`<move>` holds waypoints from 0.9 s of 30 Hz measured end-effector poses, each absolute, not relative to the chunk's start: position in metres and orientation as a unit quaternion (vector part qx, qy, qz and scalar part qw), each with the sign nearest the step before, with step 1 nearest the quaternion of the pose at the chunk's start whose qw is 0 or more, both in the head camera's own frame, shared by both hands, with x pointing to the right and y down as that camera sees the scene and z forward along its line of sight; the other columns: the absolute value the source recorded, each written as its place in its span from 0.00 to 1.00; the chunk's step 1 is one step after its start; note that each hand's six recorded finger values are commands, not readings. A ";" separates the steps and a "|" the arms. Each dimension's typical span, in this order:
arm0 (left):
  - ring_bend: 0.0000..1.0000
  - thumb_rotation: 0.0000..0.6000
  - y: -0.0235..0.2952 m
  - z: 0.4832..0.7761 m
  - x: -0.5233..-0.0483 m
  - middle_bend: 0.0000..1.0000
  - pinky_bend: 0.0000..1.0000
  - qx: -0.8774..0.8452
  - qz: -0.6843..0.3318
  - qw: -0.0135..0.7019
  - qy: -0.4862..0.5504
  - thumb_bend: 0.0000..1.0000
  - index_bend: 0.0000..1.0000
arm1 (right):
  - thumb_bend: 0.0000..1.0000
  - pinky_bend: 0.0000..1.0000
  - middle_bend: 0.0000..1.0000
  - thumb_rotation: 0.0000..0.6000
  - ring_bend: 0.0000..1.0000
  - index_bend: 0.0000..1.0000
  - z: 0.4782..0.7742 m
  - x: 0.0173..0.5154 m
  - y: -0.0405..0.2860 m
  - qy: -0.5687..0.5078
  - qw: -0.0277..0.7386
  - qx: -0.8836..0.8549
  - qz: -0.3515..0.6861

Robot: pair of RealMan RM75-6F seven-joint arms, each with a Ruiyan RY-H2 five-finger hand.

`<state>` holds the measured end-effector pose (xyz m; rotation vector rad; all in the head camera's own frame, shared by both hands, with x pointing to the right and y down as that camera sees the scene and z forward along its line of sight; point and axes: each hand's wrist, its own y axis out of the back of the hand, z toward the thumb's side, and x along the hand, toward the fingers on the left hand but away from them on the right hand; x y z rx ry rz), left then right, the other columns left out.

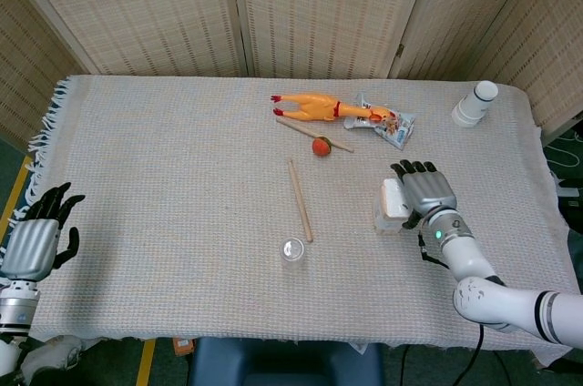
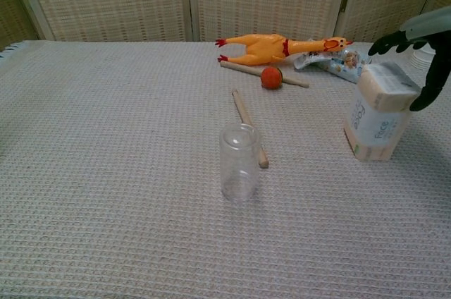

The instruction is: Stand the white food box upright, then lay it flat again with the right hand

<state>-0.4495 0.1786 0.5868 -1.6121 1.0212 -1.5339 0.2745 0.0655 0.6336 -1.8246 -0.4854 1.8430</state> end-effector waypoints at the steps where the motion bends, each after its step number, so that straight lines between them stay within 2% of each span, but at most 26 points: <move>1: 0.00 1.00 0.179 0.587 -0.450 0.00 0.17 -0.619 -0.590 0.339 0.392 0.63 0.19 | 0.05 0.00 0.00 1.00 0.00 0.00 0.634 0.271 0.065 -0.180 0.249 -0.674 0.672; 20: 0.00 1.00 0.178 0.588 -0.450 0.00 0.17 -0.618 -0.590 0.339 0.393 0.63 0.19 | 0.05 0.00 0.00 1.00 0.00 0.00 0.639 0.261 0.069 -0.184 0.240 -0.689 0.658; 27: 0.00 1.00 0.179 0.588 -0.450 0.00 0.17 -0.620 -0.590 0.338 0.392 0.63 0.19 | 0.05 0.00 0.06 1.00 0.00 0.06 0.642 0.263 0.069 -0.187 0.240 -0.689 0.658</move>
